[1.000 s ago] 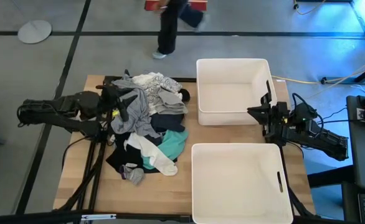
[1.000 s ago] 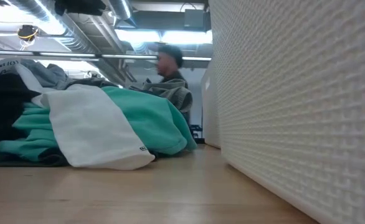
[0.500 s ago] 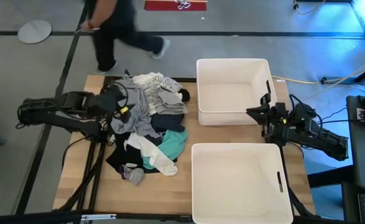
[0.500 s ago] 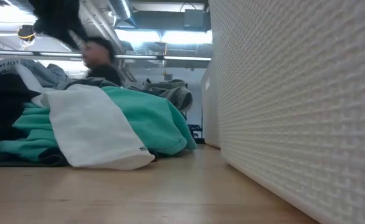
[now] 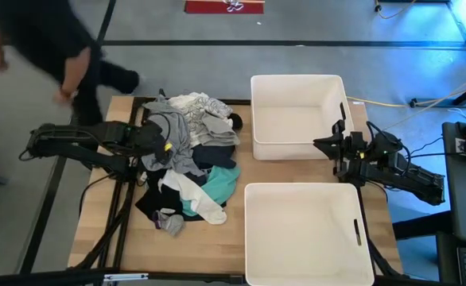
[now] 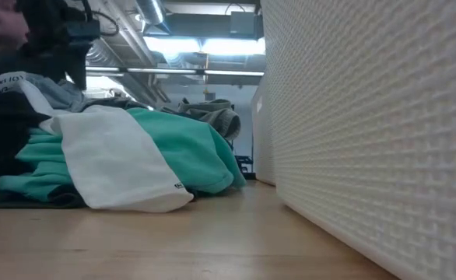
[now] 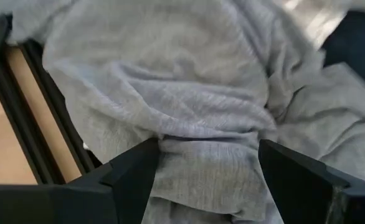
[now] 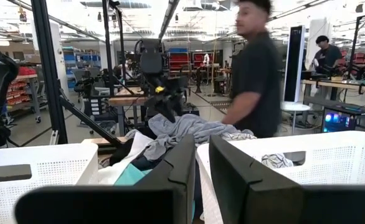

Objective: Sort clothes
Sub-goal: Put the gray shirt into the top white laundry bin

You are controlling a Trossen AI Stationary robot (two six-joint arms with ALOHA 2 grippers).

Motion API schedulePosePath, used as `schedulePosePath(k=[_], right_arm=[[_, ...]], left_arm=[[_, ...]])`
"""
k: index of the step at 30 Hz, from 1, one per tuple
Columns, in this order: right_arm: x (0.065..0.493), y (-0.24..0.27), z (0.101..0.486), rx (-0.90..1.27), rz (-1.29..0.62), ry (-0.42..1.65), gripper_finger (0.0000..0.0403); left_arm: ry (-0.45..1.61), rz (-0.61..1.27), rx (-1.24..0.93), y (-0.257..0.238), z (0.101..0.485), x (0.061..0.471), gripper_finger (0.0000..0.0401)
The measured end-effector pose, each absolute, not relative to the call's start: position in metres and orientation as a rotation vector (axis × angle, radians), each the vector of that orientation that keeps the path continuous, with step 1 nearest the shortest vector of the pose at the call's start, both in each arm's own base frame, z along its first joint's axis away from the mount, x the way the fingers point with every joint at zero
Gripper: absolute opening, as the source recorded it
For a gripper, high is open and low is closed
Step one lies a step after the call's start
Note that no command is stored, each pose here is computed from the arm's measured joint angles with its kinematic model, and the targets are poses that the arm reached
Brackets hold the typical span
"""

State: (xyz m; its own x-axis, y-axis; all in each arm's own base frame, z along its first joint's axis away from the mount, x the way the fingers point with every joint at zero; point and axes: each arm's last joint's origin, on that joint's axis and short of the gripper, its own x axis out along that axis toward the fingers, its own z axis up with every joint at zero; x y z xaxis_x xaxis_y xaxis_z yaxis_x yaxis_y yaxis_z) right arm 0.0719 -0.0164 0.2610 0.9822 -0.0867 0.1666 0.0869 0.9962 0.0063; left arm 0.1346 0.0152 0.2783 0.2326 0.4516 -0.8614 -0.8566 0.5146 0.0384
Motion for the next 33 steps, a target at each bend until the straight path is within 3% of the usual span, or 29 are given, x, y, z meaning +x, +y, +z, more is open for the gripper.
schedulePosePath(k=[15, 19, 29, 33], right_arm=[[0.076, -0.018, 0.251, 0.005, -0.087, -0.145, 0.005], [0.076, -0.018, 0.251, 0.005, -0.088, -0.145, 0.005], [0.076, -0.018, 0.251, 0.005, -0.087, -0.145, 0.005], [0.076, -0.018, 0.251, 0.005, -0.088, -0.145, 0.005]], left_arm=[[0.913, 0.935, -0.544, 0.029, 0.217, 0.152, 0.0254], [0.897, 0.926, -0.529, 0.032, 0.206, 0.153, 0.0211], [0.916, 0.851, -0.365, 0.033, 0.214, 0.155, 0.0049], [0.854, 0.837, -0.268, 0.036, 0.24, 0.162, 0.0042]])
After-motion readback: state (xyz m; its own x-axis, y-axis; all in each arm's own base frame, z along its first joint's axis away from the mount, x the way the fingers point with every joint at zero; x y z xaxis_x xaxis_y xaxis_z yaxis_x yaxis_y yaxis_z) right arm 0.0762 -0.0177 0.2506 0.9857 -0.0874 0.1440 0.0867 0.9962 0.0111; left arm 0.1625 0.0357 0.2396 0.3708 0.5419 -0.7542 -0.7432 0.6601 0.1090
